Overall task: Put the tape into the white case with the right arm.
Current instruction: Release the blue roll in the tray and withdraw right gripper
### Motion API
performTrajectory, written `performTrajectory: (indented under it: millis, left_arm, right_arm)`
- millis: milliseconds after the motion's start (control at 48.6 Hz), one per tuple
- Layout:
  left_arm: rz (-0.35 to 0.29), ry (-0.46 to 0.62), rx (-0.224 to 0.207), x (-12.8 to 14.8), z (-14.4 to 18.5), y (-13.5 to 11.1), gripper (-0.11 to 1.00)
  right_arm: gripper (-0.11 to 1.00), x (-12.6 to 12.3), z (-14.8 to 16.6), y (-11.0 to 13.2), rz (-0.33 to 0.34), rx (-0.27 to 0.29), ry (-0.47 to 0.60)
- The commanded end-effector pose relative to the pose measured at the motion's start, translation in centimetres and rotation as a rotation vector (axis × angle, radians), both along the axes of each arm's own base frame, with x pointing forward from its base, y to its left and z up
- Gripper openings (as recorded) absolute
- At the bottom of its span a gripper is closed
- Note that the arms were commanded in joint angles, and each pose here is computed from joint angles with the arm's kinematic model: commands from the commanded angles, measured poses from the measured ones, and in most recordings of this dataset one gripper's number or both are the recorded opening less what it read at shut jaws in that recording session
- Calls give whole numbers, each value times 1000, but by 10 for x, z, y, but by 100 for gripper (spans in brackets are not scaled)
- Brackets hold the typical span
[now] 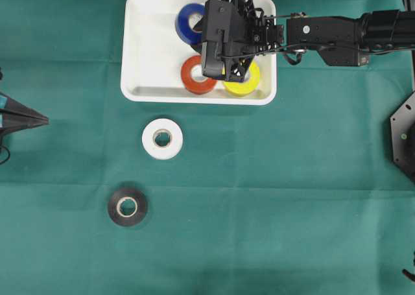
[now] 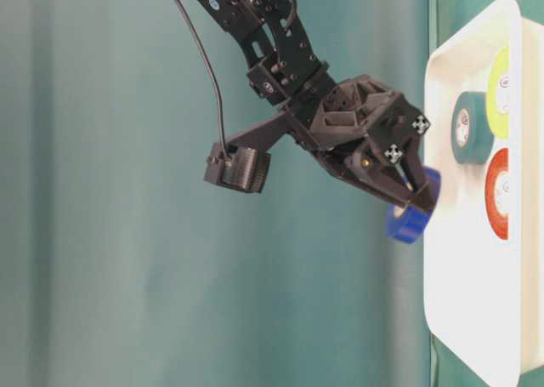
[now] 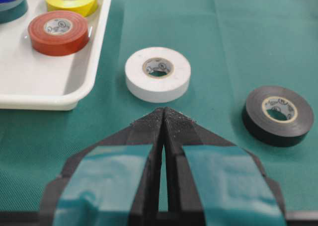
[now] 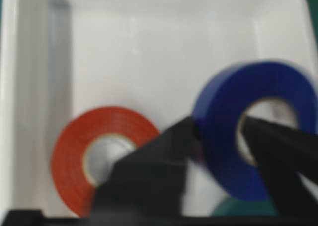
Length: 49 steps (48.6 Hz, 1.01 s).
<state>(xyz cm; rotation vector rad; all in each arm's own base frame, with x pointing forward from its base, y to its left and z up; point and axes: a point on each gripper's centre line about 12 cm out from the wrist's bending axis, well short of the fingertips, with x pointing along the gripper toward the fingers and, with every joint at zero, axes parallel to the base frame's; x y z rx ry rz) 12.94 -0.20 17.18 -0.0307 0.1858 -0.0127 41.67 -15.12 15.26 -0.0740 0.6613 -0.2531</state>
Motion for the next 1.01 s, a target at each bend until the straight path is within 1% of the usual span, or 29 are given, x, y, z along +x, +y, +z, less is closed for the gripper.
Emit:
performTrajectory:
  millis: [0,165,185,206,288,494,617,782,988]
  left_arm:
    - [2,-12,0,1,4,0,1]
    - [3,-12,0,1,4,0,1]
    - [2,-12,0,1,4,0,1]
    - [3,-12,0,1,4,0,1]
    - [3,-12,0,1,4,0,1]
    - [3,-12,0,1,4,0,1]
    - [2,-14,0,1,5,0,1]
    - [3,-14,0,1,5,0,1]
    - [3,-12,1,1,4,0,1]
  right_arm:
    - [22,5,16,-4,0,-15,-45]
    - [70,5,16,-4,-2,-15,-41]
    - [75,5,16,-4,-3,-14,-41]
    - [78,5,16,-4,-2,-15,-41]
    - [73,4,15,-3,-2,-14,-38]
    - [74,-1,10,-3,-9,-10,-14]
    - [74,-10,8,-2,-23,-9,15]
    - [74,-33,8,3,-40,-6,53]
    - [74,-70,8,18,-39,6,71]
